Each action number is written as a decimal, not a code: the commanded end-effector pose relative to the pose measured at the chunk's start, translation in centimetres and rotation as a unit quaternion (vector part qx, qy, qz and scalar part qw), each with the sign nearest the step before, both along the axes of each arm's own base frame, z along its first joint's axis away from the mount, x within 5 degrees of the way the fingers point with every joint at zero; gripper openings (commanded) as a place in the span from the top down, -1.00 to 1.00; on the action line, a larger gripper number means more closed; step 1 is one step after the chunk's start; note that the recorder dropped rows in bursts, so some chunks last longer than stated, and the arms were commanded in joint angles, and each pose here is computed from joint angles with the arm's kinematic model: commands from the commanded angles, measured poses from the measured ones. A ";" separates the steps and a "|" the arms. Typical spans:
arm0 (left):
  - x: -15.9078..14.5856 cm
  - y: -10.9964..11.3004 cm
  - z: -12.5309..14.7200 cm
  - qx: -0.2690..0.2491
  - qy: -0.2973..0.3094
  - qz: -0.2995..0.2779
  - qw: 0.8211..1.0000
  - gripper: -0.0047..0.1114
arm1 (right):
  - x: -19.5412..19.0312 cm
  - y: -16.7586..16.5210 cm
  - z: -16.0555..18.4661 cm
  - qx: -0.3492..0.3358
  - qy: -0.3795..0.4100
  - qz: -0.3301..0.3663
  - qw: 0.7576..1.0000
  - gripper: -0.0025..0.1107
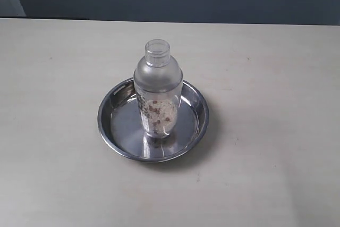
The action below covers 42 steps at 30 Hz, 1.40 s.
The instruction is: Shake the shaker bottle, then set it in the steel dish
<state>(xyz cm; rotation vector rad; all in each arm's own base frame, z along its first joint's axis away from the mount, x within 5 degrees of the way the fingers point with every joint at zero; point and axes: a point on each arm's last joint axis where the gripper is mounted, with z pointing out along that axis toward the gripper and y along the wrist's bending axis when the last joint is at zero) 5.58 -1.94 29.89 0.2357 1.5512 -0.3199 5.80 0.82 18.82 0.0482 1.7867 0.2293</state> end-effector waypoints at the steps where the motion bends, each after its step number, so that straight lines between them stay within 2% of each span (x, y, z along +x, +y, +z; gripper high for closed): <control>1: -2.4 1.2 -1.1 0.000 0.018 0.012 1.000 0.91 | 0.0 0.0 0.0 -0.003 -0.004 0.001 1.000 0.97; 6: -2.9 1.7 -2.2 0.022 0.057 0.025 0.998 0.91 | 0.0 0.0 0.0 -0.003 -0.004 0.001 1.000 0.97; 12: -2.6 1.7 -2.6 0.038 0.043 0.033 0.998 0.91 | 0.0 0.0 0.0 -0.003 -0.004 0.001 1.000 0.97; 15: -2.0 1.4 -3.4 0.023 0.024 0.042 0.999 0.91 | 0.0 0.0 0.0 -0.003 -0.004 0.001 1.000 0.97; 18: -1.5 1.1 -4.2 -0.013 0.003 0.051 0.999 0.91 | 0.1 0.0 0.1 -0.002 -0.005 0.001 1.000 0.97; 21: -0.9 0.9 -5.6 -0.051 0.002 0.062 0.997 0.91 | 0.1 0.0 0.1 -0.002 -0.005 0.001 1.000 0.97; 23: -0.6 0.8 -6.7 -0.058 0.005 0.069 0.996 0.91 | 0.1 0.0 0.1 -0.002 -0.005 0.001 1.000 0.97; 28: -0.1 0.8 -8.8 -0.031 0.015 0.083 0.996 0.91 | 0.1 0.0 0.1 -0.002 -0.005 0.001 1.000 0.97; 34: 0.0 0.9 -9.5 -0.028 0.022 0.088 0.995 0.91 | 0.1 0.0 0.1 -0.002 -0.005 0.001 1.000 0.97; 37: -0.1 0.8 -10.1 -0.010 0.048 0.086 0.995 0.91 | 0.1 0.0 0.1 -0.002 -0.004 0.001 1.000 0.97; 42: -0.1 0.9 -10.3 0.044 0.048 0.086 0.994 0.91 | 0.1 0.0 0.1 -0.002 -0.004 0.001 1.000 0.97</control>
